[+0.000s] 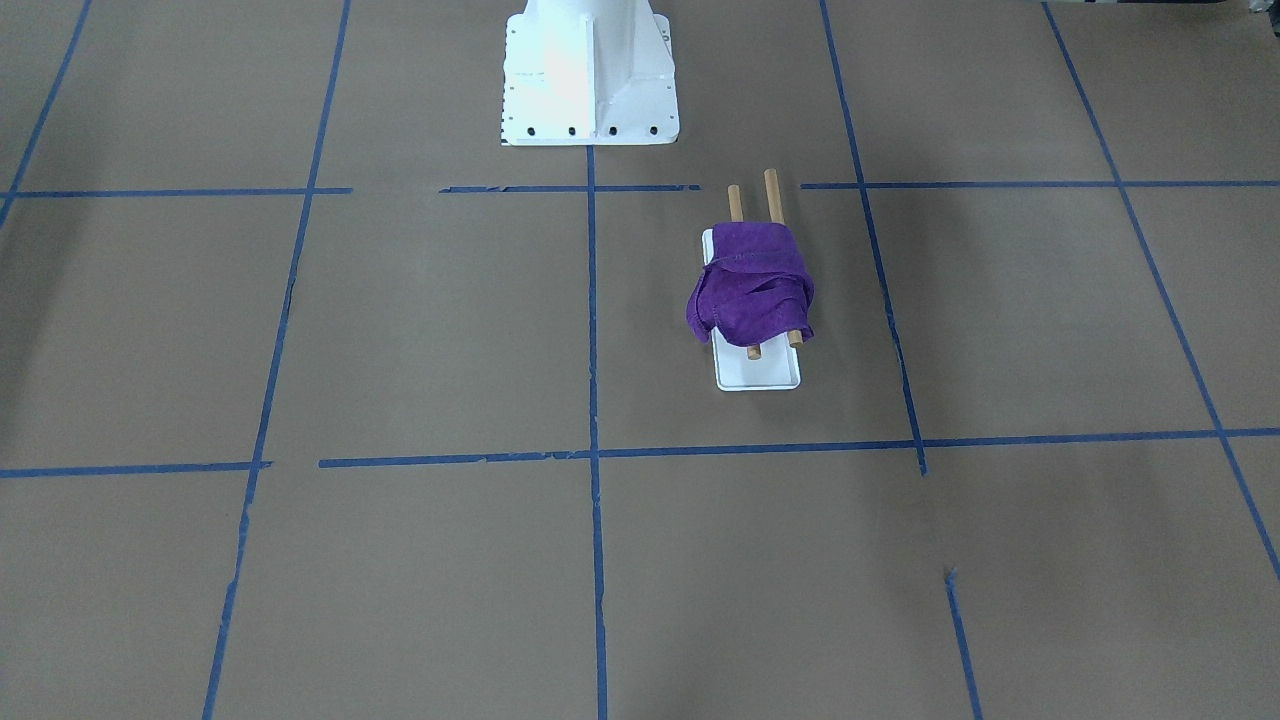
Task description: Hang towel on rack
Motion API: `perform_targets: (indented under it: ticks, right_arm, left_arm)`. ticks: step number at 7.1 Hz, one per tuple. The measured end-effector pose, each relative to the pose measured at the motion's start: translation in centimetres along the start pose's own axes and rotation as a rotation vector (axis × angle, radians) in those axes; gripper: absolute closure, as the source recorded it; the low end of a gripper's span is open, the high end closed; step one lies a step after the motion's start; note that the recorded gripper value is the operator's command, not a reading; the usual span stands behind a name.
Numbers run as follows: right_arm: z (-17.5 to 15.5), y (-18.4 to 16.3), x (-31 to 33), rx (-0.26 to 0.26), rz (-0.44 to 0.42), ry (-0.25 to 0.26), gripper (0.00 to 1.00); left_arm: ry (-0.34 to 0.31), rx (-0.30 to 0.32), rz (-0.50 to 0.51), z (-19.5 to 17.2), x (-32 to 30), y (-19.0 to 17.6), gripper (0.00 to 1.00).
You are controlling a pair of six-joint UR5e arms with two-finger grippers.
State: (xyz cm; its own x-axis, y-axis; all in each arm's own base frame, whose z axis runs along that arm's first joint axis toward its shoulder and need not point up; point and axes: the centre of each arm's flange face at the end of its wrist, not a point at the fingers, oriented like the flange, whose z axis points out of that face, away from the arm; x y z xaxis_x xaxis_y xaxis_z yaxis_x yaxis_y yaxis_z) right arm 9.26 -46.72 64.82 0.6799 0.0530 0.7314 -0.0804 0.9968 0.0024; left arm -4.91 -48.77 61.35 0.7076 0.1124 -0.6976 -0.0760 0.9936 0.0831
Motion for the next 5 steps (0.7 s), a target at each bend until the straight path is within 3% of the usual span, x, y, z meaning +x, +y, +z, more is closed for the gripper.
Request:
perform_targets:
  ticks: [5]
  right_arm:
    - [0.0,-1.3,-0.2,0.000,-0.002,-0.001,0.00]
  left_arm:
    - [0.000,0.008,0.001,-0.3,-0.1,0.0,0.00]
